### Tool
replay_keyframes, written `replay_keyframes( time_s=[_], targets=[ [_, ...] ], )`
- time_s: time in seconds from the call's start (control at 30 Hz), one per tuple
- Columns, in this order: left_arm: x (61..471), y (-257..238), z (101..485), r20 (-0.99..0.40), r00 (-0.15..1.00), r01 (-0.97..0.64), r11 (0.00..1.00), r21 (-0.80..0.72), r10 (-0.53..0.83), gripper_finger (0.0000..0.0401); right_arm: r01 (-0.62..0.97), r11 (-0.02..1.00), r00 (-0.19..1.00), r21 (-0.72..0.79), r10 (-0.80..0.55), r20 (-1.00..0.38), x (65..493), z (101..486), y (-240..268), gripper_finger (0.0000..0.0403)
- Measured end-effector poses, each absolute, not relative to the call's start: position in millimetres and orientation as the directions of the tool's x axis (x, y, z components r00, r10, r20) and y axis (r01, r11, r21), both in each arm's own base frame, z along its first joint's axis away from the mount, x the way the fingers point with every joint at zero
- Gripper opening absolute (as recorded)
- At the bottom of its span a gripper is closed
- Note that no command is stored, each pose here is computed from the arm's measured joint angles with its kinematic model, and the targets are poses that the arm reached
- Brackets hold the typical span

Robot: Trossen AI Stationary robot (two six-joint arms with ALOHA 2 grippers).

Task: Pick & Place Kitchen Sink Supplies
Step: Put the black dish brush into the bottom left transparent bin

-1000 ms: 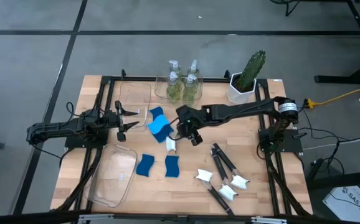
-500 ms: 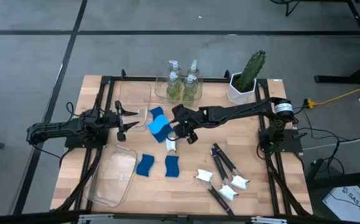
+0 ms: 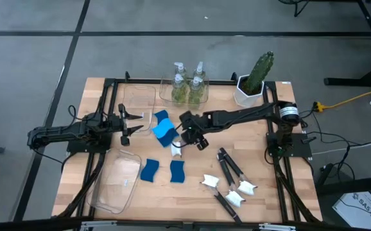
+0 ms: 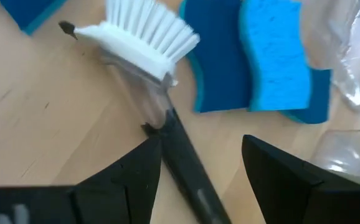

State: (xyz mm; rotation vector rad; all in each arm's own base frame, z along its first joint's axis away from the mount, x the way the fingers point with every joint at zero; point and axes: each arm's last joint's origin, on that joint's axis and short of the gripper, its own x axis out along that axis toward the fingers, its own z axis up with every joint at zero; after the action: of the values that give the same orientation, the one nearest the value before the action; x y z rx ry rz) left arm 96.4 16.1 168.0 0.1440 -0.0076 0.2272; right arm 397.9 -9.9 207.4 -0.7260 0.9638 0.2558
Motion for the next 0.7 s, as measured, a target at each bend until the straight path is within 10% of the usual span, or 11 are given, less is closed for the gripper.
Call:
replay_keyframes(
  time_s=[0.7],
  targets=[
    [96,16,168,0.024,0.974,-0.226,0.964,0.141,0.224,0.018,-0.541,0.745,0.502,-0.39,-0.086,-0.861,410,165,-35,0.022]
  ],
)
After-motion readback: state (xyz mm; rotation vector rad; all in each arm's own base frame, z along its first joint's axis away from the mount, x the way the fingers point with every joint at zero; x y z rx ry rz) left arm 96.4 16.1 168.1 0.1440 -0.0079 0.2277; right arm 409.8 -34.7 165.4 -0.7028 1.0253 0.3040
